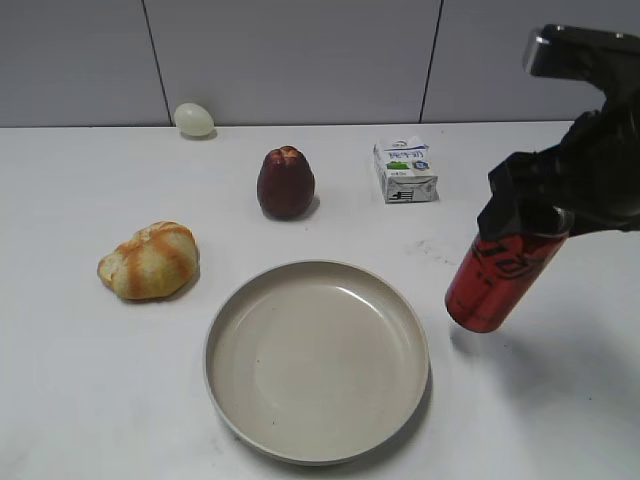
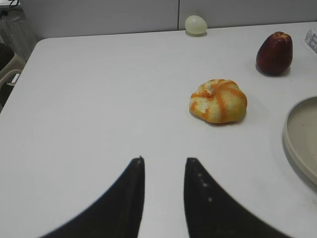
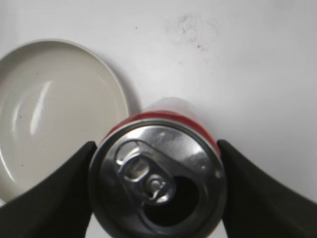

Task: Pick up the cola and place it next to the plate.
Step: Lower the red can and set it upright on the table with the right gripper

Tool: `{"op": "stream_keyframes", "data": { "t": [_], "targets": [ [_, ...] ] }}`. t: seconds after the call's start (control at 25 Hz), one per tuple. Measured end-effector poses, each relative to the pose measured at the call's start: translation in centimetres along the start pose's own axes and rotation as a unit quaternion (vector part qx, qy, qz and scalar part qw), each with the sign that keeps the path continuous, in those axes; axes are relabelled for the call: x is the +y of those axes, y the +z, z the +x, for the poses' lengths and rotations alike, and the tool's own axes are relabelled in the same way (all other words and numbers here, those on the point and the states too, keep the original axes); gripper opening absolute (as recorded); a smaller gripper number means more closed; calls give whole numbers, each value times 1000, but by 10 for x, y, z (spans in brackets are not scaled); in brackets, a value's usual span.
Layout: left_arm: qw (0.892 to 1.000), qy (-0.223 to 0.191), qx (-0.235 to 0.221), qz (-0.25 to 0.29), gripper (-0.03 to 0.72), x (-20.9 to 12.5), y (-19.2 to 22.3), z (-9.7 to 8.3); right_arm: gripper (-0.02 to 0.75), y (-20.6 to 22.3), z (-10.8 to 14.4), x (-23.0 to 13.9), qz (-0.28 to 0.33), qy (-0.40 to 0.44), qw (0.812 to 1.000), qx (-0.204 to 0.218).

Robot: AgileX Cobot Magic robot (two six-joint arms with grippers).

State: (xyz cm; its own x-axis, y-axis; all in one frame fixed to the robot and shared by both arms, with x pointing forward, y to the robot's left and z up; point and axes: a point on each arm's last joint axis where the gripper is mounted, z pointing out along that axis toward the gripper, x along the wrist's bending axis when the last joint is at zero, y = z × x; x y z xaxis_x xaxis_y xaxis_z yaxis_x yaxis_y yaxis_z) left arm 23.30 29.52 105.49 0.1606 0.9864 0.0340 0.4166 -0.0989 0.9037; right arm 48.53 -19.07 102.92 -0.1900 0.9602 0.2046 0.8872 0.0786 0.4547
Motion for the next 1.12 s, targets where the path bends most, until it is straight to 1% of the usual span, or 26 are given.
{"op": "stream_keyframes", "data": {
  "t": [0.28, 0.52, 0.6, 0.76, 0.84, 1.12],
  "targets": [
    [1000, 0, 0, 0, 218, 0, 0, 0, 535, 14, -3, -5, 2, -4, 1000, -4],
    [1000, 0, 0, 0, 218, 0, 0, 0, 535, 31, -5, -6, 29, -8, 1000, -8],
    [1000, 0, 0, 0, 218, 0, 0, 0, 536, 31, -3, -7, 31, -11, 999, 0],
    [1000, 0, 0, 0, 218, 0, 0, 0, 581, 31, -2, -7, 31, -17, 999, 10],
    [1000, 0, 0, 0, 218, 0, 0, 0, 591, 31, -1, -7, 32, -16, 999, 11],
    [1000, 0, 0, 0, 218, 0, 0, 0, 596, 27, 1, -2, 31, -18, 999, 14]
  ]
}}
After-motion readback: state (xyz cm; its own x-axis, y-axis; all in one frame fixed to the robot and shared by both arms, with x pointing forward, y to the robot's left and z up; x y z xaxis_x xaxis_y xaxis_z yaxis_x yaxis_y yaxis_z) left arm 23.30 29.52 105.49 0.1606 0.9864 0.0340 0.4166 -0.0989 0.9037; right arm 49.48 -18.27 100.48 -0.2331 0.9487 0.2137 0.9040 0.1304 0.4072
